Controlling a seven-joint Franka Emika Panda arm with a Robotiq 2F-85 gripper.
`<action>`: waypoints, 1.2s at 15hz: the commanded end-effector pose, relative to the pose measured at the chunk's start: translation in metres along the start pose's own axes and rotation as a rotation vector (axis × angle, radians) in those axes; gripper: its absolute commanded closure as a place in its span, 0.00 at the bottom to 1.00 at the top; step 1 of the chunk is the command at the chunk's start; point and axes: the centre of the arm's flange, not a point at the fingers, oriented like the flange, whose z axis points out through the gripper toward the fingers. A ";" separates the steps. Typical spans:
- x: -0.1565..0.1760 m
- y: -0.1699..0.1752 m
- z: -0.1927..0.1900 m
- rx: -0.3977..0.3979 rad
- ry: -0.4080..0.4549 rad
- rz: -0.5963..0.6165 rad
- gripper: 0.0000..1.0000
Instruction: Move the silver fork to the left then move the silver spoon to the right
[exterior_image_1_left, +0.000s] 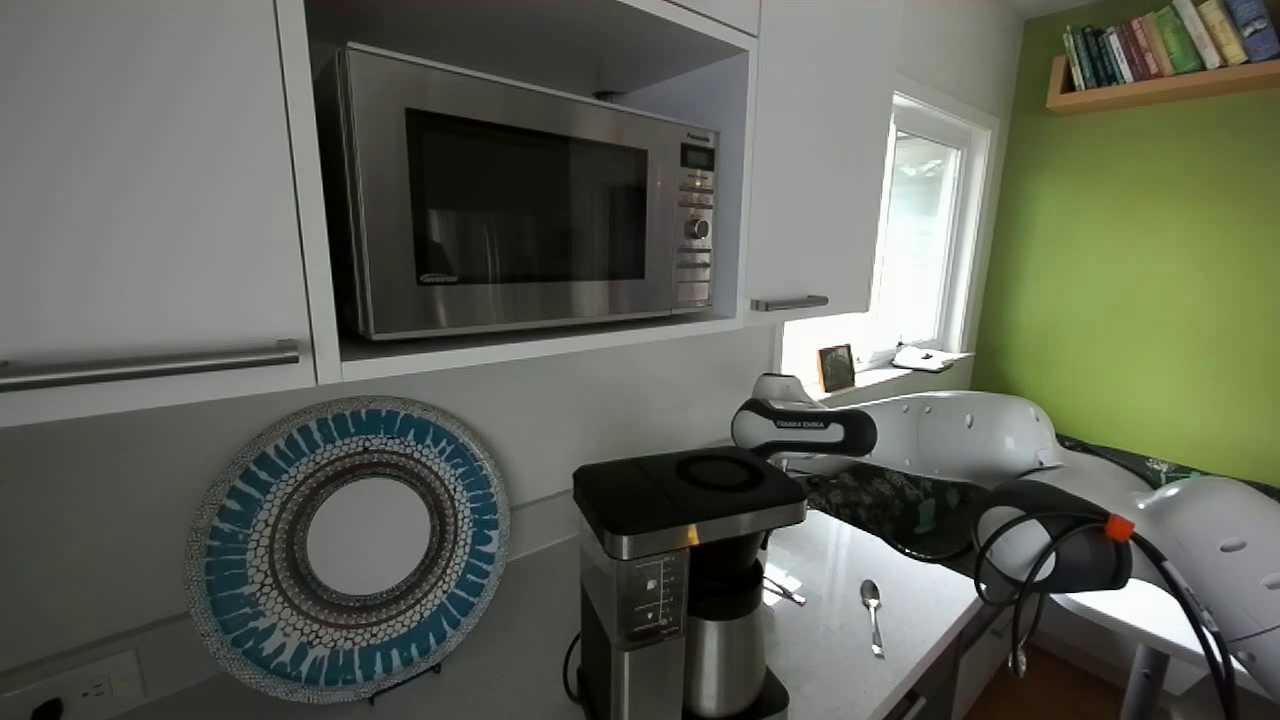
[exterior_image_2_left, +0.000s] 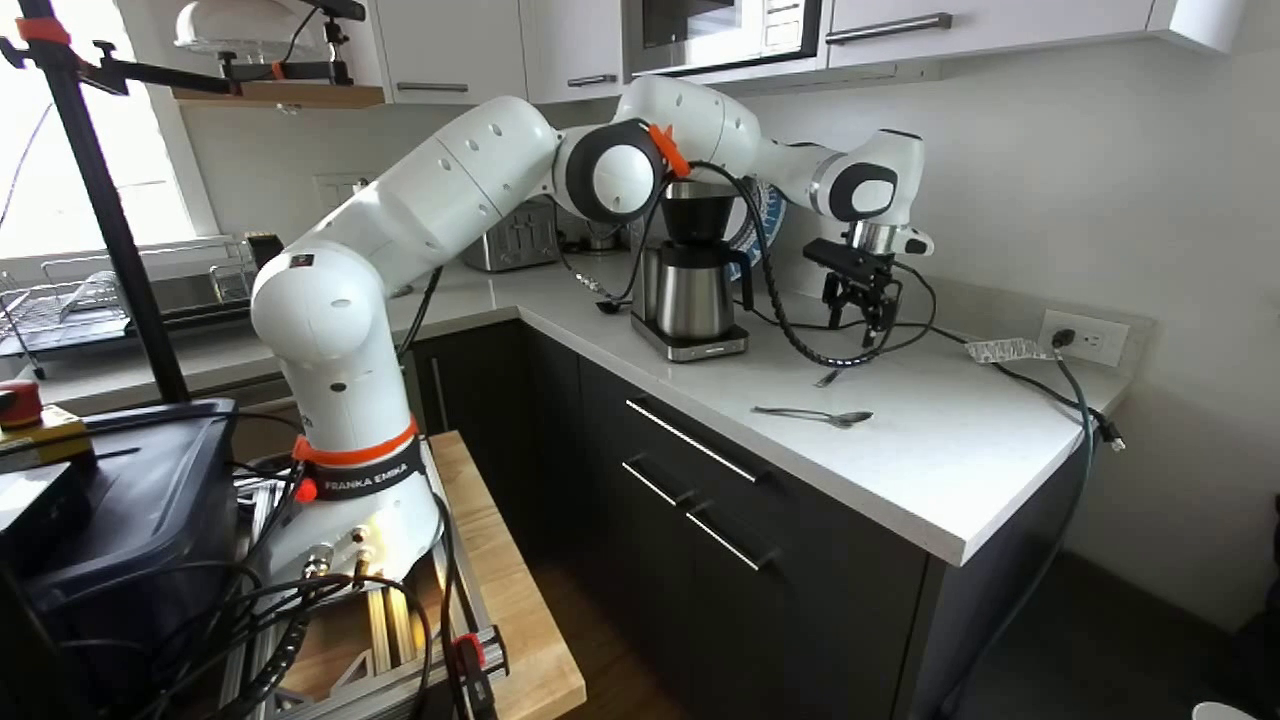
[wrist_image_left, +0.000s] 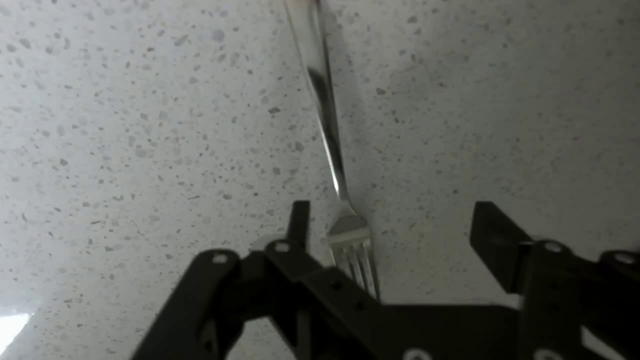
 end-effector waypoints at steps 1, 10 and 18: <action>-0.077 0.004 -0.004 -0.011 0.038 0.187 0.00; -0.143 0.053 0.008 -0.128 -0.123 0.610 0.00; -0.170 0.094 0.014 -0.153 -0.215 0.670 0.00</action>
